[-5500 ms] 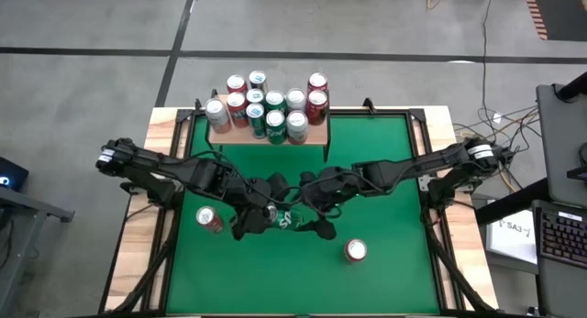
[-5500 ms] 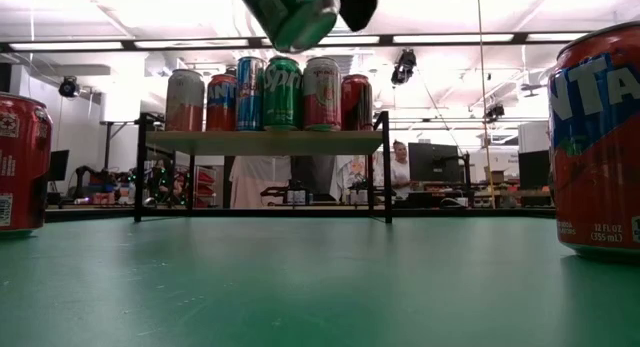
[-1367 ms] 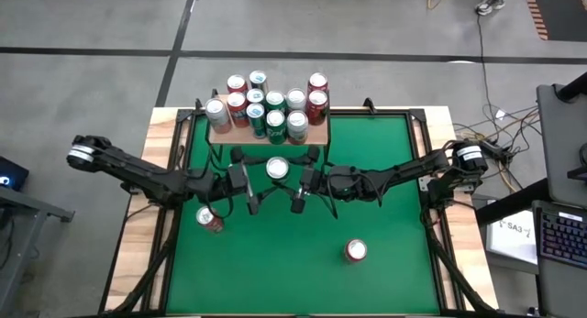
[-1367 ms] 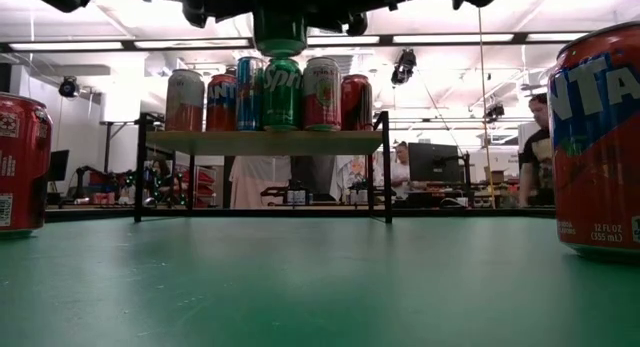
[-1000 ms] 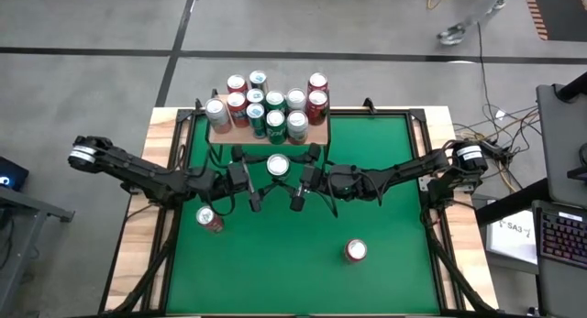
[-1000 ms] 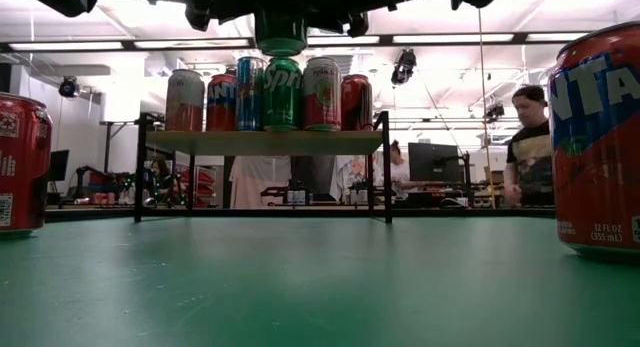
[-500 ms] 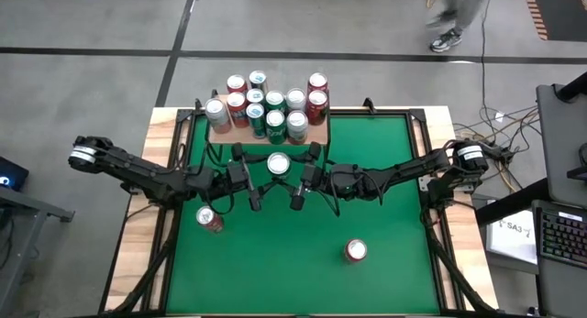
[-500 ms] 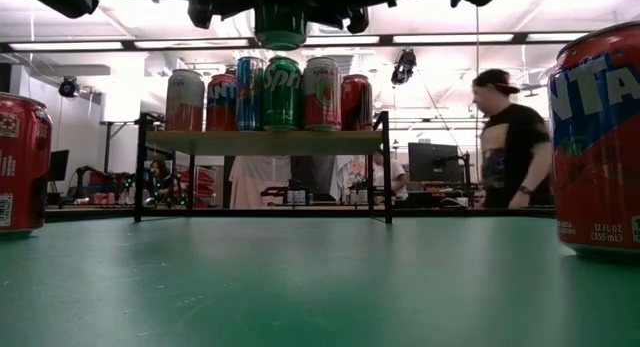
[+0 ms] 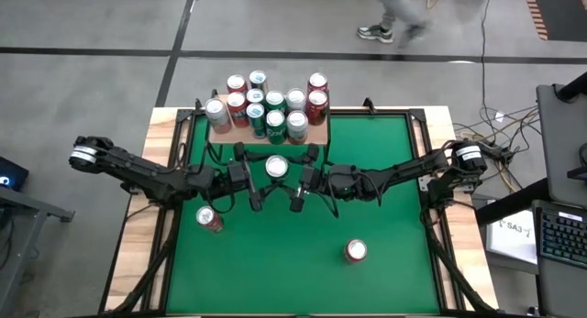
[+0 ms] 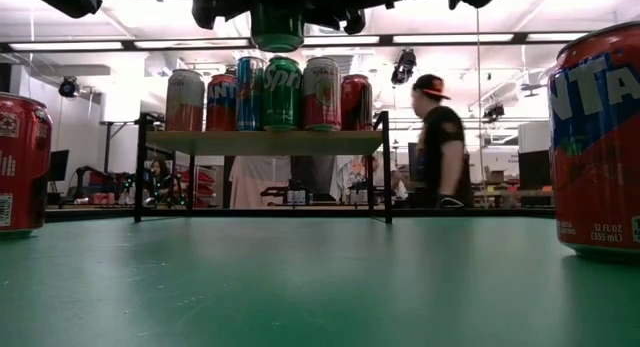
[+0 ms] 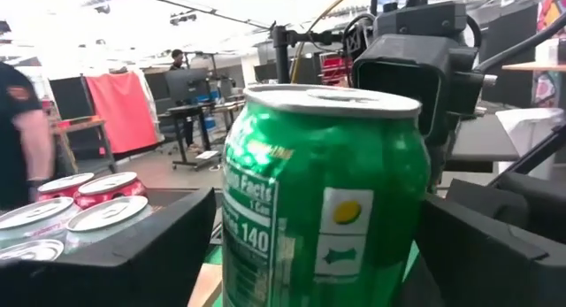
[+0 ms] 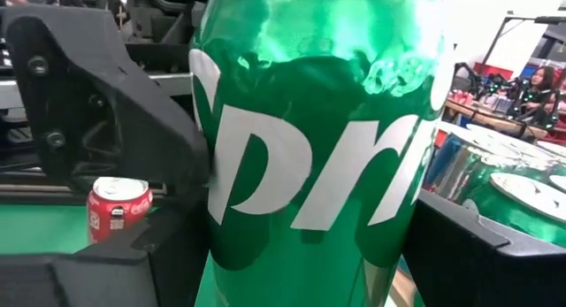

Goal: Place canned beverage on shelf
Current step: Put the green can on the shelf

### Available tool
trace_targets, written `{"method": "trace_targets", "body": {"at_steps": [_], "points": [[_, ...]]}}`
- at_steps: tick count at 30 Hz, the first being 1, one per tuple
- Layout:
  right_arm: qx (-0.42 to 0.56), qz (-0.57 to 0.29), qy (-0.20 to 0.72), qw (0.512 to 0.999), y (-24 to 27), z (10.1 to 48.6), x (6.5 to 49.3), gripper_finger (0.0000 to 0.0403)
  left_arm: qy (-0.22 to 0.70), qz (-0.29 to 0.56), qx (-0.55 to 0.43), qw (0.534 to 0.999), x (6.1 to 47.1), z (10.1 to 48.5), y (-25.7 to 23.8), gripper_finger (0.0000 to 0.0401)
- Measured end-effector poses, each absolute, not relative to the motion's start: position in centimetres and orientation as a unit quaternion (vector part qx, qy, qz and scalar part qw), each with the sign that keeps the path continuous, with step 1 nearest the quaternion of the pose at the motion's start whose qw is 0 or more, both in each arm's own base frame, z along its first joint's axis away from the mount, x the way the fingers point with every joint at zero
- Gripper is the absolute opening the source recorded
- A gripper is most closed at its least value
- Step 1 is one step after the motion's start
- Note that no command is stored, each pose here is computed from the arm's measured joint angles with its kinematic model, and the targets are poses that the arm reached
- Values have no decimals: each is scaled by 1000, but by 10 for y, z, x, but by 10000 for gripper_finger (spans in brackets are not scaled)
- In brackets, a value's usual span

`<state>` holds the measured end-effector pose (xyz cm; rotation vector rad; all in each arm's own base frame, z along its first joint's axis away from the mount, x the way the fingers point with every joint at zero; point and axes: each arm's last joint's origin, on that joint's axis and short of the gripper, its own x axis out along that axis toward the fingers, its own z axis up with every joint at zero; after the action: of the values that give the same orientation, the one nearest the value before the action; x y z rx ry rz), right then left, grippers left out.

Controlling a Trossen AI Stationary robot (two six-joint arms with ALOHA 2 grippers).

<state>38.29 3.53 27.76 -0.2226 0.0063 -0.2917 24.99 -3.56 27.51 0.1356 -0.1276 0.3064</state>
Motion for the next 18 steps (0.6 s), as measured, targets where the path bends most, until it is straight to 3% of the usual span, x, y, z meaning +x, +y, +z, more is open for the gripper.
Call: {"method": "trace_targets", "body": {"at_steps": [6,11,18], "points": [[-107,-147,4,983,35,277,383,295,-61,155,73,983,250,275,-35,277],[-105,-147,4,983,35,277,383,324,-60,155,75,983,250,275,-36,277],[-90,-146,6,985,35,276,383,322,-53,151,75,984,249,274,-38,277]]}}
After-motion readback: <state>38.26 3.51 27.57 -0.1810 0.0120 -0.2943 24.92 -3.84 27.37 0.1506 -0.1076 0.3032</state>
